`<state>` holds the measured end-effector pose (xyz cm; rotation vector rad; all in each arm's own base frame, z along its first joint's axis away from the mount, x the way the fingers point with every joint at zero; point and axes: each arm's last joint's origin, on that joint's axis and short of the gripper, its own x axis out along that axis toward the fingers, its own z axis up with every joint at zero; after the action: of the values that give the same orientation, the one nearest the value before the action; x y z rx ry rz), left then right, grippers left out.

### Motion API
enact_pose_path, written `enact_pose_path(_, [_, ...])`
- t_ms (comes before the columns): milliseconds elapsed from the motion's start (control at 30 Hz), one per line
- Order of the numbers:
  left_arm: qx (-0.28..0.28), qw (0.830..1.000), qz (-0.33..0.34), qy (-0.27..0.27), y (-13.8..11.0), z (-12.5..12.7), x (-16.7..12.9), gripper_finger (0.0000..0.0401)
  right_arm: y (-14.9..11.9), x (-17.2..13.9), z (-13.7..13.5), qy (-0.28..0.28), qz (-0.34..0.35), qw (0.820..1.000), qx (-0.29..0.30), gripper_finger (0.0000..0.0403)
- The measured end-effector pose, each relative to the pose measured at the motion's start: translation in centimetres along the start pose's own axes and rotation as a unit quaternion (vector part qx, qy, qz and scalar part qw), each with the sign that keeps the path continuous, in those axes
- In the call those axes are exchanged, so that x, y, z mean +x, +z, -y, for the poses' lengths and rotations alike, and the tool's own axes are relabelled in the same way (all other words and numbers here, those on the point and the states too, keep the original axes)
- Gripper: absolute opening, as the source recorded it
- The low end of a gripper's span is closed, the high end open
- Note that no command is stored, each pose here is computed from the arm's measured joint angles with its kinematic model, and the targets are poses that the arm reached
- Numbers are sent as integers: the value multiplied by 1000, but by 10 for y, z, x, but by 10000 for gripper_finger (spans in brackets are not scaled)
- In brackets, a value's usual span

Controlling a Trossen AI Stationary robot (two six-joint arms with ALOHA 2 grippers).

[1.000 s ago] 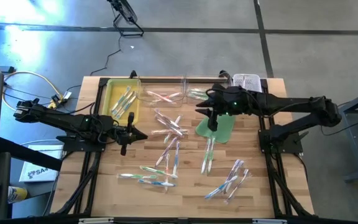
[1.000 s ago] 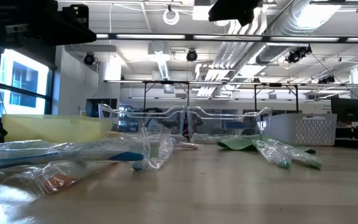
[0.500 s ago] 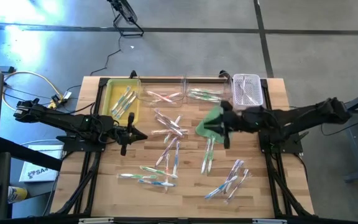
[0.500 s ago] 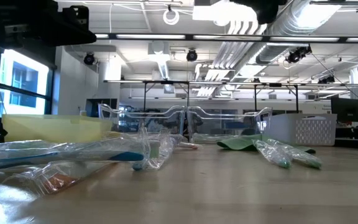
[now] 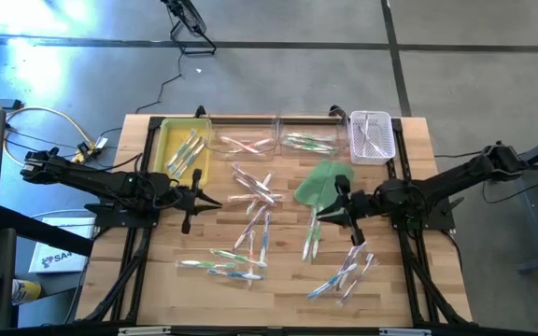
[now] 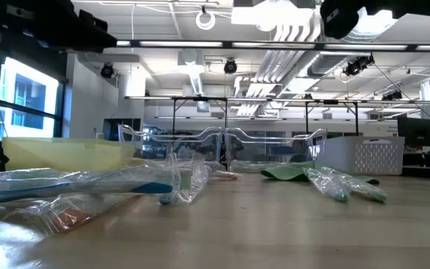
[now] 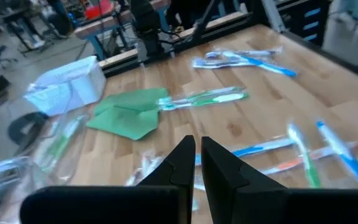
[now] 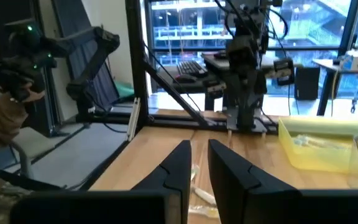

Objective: Pick & Place Toothbrushes
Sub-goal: Put the orange toothbrush into the left transparent bin

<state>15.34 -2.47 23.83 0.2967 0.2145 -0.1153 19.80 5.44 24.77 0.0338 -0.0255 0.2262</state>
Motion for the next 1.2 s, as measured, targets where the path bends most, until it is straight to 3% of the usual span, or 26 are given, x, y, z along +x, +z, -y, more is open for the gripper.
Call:
enact_pose_path(200, [-6,1000,12,-26,1,1,0,21,0,0,0,0,1,1000,-21,47])
enact_pose_path(733, [23,999,12,-27,1,1,0,21,-4,0,0,-1,-21,1000,-22,45])
enact_pose_path(900, [24,1000,2,7,1,0,0,21,-4,0,0,-4,-21,1000,-22,45])
enact_pose_path(1000, [25,999,-11,39,0,-2,0,24,-4,0,3,-42,-20,999,-23,45])
enact_pose_path(1200, [28,994,-52,91,-6,-4,-1,51,-6,-2,12,-186,-29,982,-21,45])
